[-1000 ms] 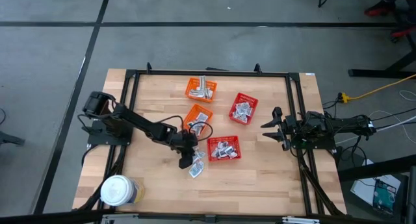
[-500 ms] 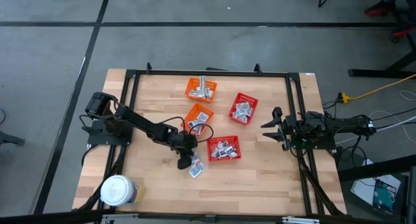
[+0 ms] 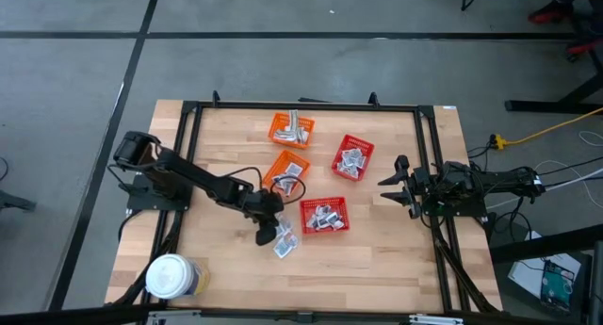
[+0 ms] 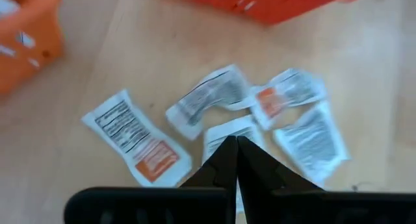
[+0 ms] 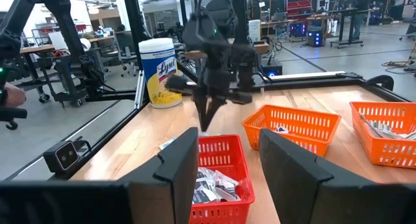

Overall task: Pick & Place First Aid Supplies
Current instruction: Put the gray towelette pack into the bottom red bin

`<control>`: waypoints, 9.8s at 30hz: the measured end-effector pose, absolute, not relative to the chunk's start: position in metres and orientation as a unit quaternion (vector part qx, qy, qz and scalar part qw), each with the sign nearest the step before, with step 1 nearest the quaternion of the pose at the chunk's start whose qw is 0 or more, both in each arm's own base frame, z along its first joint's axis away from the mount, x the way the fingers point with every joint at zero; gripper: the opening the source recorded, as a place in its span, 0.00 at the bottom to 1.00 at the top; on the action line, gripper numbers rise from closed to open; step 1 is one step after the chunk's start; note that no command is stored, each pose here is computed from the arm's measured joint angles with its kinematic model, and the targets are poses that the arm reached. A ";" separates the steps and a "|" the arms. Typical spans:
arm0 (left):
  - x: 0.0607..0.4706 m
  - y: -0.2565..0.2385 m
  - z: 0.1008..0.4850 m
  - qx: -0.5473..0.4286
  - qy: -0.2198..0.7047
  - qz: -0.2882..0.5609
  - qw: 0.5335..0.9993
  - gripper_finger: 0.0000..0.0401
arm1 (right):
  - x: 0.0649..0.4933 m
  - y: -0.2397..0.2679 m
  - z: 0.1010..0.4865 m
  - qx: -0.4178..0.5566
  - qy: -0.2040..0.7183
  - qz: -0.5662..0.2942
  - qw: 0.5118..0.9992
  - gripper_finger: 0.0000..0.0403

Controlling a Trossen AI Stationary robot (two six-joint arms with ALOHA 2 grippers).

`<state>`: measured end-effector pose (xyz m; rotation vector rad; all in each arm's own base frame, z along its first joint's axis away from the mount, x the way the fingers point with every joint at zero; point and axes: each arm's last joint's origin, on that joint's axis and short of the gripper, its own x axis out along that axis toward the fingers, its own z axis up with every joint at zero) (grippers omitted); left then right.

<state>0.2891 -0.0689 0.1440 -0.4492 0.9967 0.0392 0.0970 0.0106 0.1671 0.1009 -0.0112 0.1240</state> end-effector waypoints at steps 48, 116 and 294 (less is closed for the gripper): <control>0.277 -0.085 0.129 -0.164 0.522 0.063 0.835 0.35 | 0.097 0.011 0.167 0.050 -0.006 0.062 0.997 0.40; 0.323 -0.015 0.207 -0.342 0.208 -0.109 0.910 0.01 | 0.097 0.011 0.167 0.050 -0.005 0.062 0.997 0.40; 0.338 -0.200 0.176 -0.259 0.462 0.153 0.835 0.31 | 0.097 0.011 0.167 0.050 -0.005 0.062 0.997 0.40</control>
